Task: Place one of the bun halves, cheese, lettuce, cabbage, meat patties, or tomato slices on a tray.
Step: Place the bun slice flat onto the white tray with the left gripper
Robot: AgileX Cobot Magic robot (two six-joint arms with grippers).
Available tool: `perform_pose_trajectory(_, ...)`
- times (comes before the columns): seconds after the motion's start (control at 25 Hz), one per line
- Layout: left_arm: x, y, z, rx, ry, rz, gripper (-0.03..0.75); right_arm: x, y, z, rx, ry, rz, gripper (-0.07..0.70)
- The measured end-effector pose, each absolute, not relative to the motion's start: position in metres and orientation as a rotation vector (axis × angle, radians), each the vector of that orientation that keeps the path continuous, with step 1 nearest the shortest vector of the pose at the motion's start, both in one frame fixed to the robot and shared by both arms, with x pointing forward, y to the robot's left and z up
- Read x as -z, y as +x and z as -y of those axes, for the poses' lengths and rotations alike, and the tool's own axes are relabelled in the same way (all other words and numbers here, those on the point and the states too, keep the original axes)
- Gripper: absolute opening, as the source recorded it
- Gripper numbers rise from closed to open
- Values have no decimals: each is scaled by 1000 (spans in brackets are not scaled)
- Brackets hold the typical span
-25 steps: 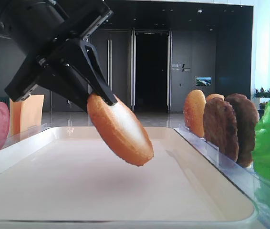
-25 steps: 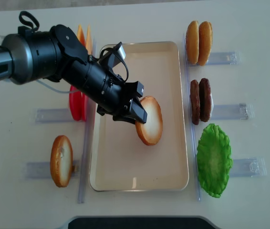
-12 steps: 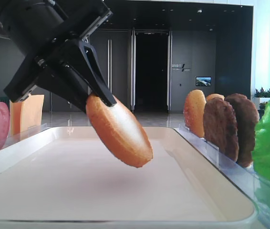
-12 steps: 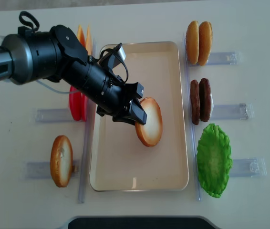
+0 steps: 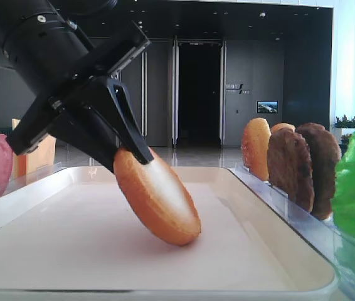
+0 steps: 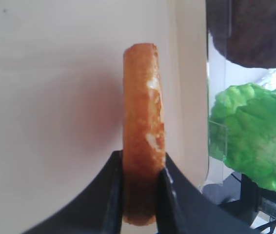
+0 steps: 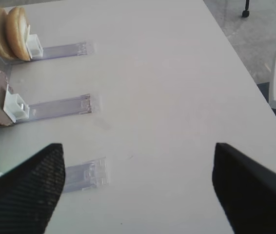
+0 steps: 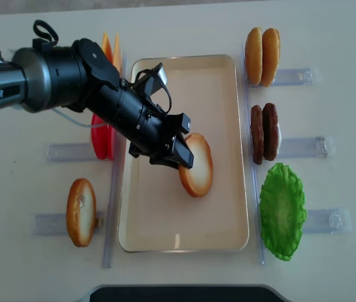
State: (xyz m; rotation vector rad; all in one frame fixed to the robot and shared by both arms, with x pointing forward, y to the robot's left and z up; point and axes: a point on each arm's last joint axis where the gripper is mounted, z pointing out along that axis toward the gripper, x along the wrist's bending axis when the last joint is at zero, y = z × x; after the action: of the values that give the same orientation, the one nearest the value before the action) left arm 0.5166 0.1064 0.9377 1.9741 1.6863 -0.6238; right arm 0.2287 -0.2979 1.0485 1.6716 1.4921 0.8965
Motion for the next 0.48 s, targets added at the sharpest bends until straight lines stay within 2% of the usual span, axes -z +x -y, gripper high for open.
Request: perform_pose_trajectory(0.48, -931, 515, -99, 616, 1987, -1688, 132, -1049, 229, 298, -896, 1672, -1492, 584)
